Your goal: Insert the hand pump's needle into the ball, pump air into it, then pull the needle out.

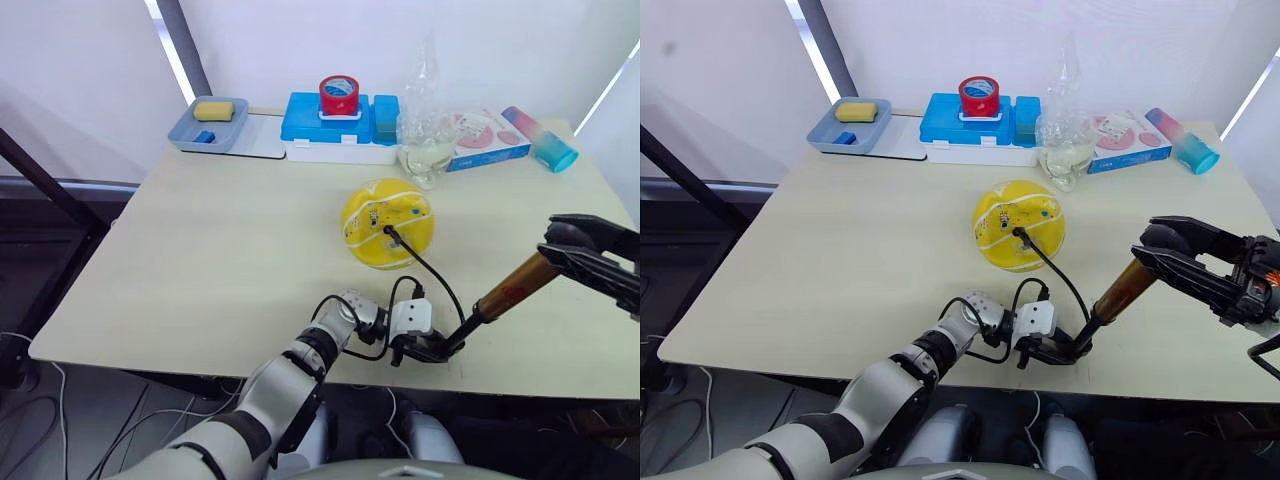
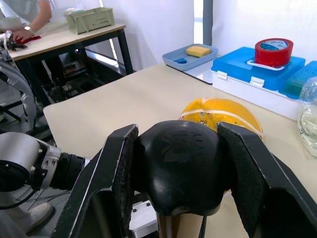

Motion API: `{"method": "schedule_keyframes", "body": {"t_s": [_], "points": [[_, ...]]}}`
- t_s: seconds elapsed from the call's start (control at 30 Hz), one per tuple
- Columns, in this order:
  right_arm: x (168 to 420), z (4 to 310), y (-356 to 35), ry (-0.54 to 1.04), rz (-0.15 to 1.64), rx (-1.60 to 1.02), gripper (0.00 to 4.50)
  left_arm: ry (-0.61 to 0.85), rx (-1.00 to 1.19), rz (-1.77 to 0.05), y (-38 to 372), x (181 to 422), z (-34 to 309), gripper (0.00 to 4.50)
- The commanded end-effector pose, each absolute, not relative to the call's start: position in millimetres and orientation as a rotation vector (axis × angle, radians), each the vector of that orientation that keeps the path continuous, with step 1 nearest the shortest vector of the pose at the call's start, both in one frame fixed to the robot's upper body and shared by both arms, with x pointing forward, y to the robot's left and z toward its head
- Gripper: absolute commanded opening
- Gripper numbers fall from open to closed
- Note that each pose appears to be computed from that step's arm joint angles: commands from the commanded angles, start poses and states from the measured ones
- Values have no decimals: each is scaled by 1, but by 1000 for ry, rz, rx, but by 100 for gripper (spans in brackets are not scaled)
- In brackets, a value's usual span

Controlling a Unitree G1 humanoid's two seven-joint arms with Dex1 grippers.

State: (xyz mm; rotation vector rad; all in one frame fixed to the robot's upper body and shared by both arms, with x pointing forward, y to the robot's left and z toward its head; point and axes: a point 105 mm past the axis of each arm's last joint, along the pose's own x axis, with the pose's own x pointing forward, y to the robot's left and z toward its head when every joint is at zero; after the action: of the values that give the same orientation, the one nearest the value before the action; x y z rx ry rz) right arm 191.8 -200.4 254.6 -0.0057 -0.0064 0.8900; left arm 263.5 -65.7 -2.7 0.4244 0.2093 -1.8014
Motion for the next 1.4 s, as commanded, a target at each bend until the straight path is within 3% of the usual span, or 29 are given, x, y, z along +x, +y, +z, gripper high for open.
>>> {"method": "schedule_keyframes", "body": {"t_s": [0.03, 0.33, 0.53, 0.67, 0.83, 1.4], "points": [[194, 236, -202, 39, 851, -33, 202, 291, 432, -1820, -61, 256, -17, 111], [193, 162, -199, 162, 821, 21, 202, 291, 405, -1785, -62, 261, -14, 111], [194, 132, -193, 162, 806, -1, 202, 270, 393, -1787, -62, 259, -13, 111], [196, 127, -191, 140, 798, -15, 202, 275, 375, -1780, -62, 260, -13, 111], [198, 143, -190, 95, 827, -35, 202, 281, 371, -1787, -62, 259, -13, 111], [192, 272, -212, -108, 833, -84, 202, 277, 404, -1808, -60, 258, -13, 111]]}}
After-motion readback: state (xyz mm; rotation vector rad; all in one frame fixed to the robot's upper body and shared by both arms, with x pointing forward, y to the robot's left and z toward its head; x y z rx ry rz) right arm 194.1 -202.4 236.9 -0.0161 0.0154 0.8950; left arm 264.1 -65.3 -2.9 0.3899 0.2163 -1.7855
